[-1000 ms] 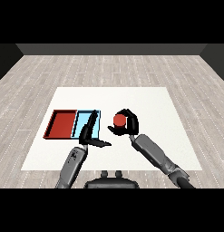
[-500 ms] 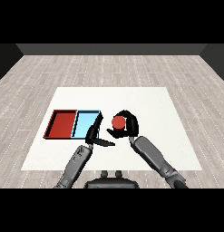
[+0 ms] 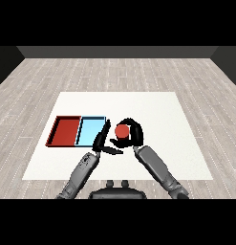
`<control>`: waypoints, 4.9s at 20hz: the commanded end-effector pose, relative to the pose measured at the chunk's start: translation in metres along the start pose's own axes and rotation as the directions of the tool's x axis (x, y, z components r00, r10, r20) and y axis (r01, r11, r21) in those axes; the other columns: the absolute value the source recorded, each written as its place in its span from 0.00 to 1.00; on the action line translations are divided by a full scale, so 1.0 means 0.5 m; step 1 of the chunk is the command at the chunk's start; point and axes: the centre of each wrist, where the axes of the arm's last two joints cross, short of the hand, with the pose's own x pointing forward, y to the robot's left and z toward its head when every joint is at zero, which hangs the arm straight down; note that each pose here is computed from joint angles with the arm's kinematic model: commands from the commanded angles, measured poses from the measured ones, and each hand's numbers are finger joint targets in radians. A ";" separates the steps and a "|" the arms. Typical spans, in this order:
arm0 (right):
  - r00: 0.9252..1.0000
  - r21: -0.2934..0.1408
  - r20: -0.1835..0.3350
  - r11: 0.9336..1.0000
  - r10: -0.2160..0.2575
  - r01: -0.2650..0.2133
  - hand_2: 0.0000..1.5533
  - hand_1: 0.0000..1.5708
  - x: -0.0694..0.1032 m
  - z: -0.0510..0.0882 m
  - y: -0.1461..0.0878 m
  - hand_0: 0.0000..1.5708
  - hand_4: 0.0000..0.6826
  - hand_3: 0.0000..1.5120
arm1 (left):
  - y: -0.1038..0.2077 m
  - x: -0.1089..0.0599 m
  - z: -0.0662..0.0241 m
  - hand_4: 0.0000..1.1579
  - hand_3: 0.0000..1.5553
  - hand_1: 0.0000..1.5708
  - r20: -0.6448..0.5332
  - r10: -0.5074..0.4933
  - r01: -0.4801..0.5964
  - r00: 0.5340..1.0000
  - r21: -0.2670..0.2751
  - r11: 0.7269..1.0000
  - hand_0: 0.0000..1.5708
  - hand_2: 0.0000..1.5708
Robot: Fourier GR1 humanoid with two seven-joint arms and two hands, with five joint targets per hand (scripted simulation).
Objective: Pick the red can and put it in the red box
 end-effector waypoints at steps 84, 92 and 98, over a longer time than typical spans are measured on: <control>0.996 -0.081 -0.074 0.996 -0.046 0.040 0.00 0.00 0.093 0.128 -0.211 0.00 0.00 0.00 | 0.174 0.053 -0.037 0.97 0.96 1.00 0.101 -0.187 0.126 0.977 0.435 0.892 1.00 1.00; 0.993 -0.170 -0.118 0.986 -0.022 0.001 0.00 0.00 0.100 0.162 -0.269 0.00 0.00 0.00 | 0.353 0.098 -0.018 0.97 0.96 1.00 -0.063 -0.367 0.347 0.928 0.504 0.791 1.00 1.00; 0.987 -0.191 -0.155 0.982 -0.044 0.014 0.00 0.00 0.078 0.161 -0.277 0.00 0.00 0.00 | 0.474 0.049 -0.013 0.96 0.96 1.00 -0.368 -0.430 0.565 0.824 0.491 0.663 1.00 0.99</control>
